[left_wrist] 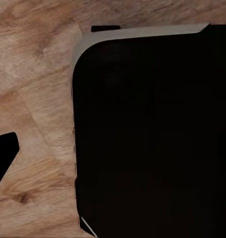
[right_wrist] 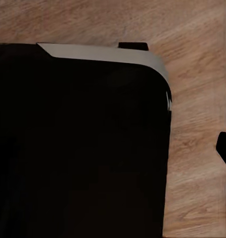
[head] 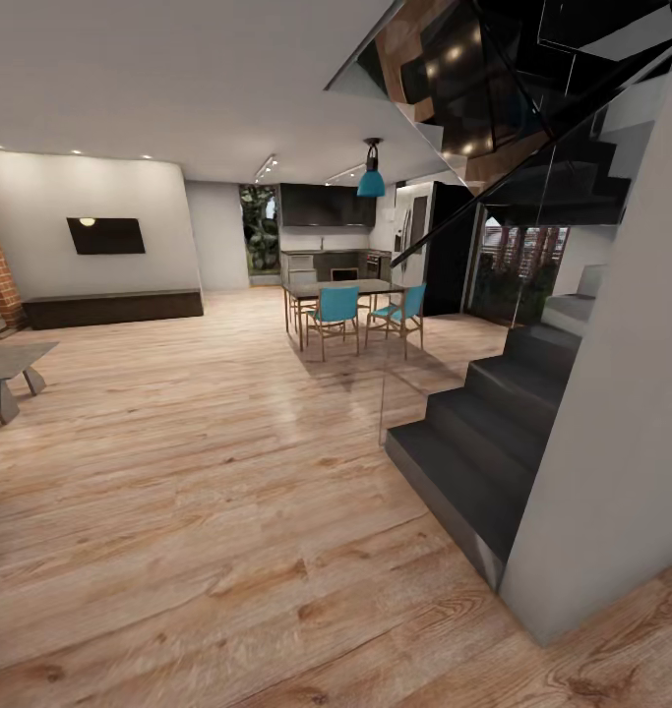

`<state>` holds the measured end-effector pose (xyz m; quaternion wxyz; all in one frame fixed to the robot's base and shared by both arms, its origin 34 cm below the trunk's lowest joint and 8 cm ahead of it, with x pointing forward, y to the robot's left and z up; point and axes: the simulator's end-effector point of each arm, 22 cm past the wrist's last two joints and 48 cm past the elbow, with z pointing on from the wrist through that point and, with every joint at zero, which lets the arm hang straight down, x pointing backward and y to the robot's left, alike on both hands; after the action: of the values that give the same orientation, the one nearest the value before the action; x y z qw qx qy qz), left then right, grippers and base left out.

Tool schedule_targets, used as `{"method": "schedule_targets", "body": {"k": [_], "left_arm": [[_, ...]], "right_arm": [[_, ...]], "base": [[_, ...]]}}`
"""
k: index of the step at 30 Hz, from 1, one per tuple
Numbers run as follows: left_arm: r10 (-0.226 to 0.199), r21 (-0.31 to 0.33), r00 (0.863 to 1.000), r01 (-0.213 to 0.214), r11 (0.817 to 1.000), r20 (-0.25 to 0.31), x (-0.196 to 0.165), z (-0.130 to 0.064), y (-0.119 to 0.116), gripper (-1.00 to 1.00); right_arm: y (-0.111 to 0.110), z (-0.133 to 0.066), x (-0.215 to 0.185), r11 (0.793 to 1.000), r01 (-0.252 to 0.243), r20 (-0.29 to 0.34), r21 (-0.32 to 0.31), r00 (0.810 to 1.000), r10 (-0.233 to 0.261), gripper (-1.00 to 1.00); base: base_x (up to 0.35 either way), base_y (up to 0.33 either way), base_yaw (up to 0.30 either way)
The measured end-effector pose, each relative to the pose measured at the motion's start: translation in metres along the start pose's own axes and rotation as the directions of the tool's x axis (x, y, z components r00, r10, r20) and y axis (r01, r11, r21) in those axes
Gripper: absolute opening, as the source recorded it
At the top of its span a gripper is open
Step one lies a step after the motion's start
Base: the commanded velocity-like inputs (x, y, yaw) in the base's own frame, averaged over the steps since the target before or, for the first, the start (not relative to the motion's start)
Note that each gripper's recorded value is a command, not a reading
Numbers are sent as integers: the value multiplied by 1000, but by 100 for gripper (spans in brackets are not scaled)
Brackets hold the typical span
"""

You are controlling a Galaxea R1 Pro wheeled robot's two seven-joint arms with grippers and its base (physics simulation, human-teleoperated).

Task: Pick up the two gym shoes and the two sandals from the corridor floor and place them onto the hallstand (shoe rack) in the corridor, making sure they are on the rack and not on the floor. Arrange them so the two gym shoes are next to each other and the two sandals are next to each other.

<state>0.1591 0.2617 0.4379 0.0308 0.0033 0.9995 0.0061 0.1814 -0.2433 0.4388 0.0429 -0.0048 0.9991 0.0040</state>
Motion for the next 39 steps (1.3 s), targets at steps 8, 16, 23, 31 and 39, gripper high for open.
{"method": "schedule_targets", "body": {"k": [8, 16, 23, 31, 39], "left_arm": [[4, -23, 996, -2, 1000, 92, -33, -1, 17, 100], [7, -12, 977, -4, 1000, 213, -90, -4, 13, 100], [6, -7, 945, -4, 1000, 328, -149, -13, 10, 100], [20, -15, 822, -14, 1000, 569, -248, -47, 14, 100], [24, -21, 820, -15, 1000, 571, -247, -47, 18, 100]], "right_arm": [[-35, -1, -23, 999, 1, 52, 45, 999, -4, 100], [-71, -5, -50, 996, -2, 120, 90, 993, -8, 100], [-78, -9, -78, 995, -1, 198, 96, 980, -18, 100], [-71, -21, -134, 996, 0, 324, 86, 946, -28, 100], [-64, -90, -280, 996, -1, 620, 85, 783, -53, 100]], "base": [[0, 0, 0], [0, 0, 0], [0, 0, 0], [0, 0, -44], [0, 0, -241]]}}
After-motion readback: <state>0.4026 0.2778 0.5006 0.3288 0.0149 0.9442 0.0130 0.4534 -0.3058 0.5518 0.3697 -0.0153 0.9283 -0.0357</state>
